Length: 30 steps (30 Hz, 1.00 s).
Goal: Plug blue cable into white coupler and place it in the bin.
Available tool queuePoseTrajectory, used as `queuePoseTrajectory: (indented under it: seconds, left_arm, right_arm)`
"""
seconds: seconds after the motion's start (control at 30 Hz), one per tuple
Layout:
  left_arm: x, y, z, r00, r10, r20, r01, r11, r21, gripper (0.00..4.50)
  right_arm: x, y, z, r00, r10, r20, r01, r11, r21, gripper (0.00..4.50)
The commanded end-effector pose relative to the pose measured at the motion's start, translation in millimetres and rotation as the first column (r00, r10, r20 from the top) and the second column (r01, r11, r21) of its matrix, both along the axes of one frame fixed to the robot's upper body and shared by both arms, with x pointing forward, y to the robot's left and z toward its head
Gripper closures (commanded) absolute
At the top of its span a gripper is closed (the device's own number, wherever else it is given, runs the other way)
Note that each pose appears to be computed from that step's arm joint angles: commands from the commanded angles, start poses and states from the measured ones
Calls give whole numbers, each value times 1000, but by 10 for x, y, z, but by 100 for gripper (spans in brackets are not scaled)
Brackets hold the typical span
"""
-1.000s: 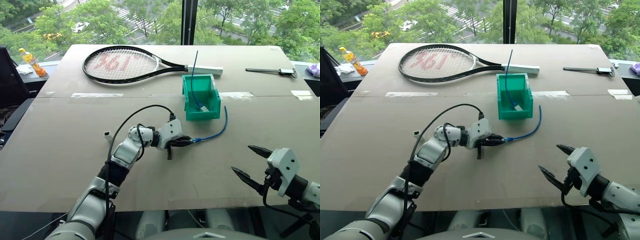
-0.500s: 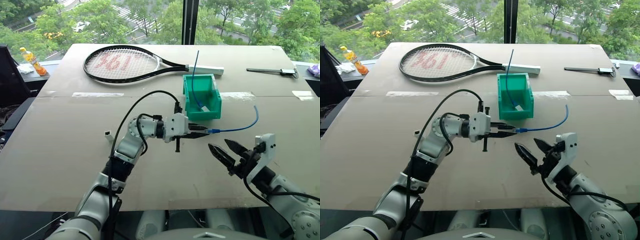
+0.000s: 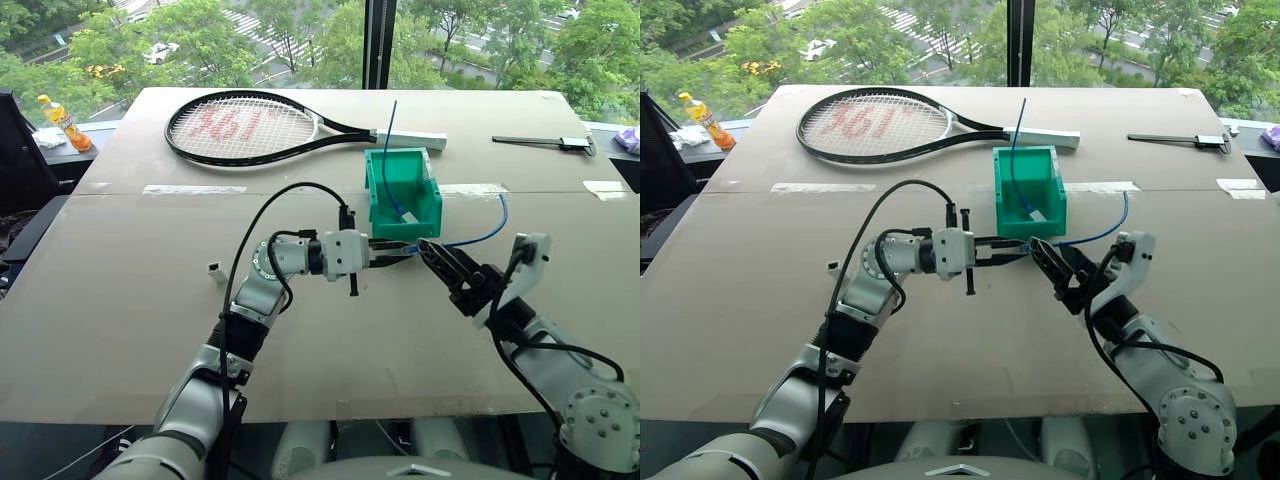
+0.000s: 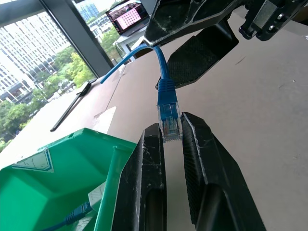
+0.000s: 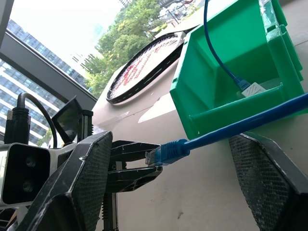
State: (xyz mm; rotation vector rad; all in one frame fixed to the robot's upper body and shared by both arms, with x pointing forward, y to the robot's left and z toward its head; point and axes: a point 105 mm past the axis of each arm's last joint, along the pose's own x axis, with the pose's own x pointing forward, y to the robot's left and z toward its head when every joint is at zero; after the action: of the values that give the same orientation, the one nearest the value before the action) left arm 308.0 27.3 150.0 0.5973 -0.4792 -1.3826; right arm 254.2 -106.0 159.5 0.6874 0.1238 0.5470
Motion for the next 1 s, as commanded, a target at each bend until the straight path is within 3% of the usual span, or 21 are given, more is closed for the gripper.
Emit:
queuePoseTrajectory:
  seconds: [0.03, 0.43, 0.57, 0.73, 1.0]
  left_arm:
    - [-4, 4, 143, 997, 10, 73, -7, 999, -44, 450]
    - [-52, 3, 133, 996, 5, 88, 0, 998, -56, 450]
    - [-71, -3, 134, 996, -2, 86, 7, 998, -62, 450]
    - [-85, -1, 130, 997, -4, 83, 9, 998, -65, 450]
    - [-56, 43, 134, 999, 21, 43, -18, 996, -84, 450]
  right_arm:
    - [-12, 35, 92, 999, 14, 32, -15, 999, 39, 77]
    - [21, 83, 84, 999, 26, 28, -27, 998, 56, 77]
    - [26, 97, 82, 999, 34, 28, -35, 998, 54, 190]
    - [29, 107, 80, 999, 39, 29, -41, 998, 55, 443]
    - [29, 125, 84, 998, 53, 34, -55, 997, 57, 447]
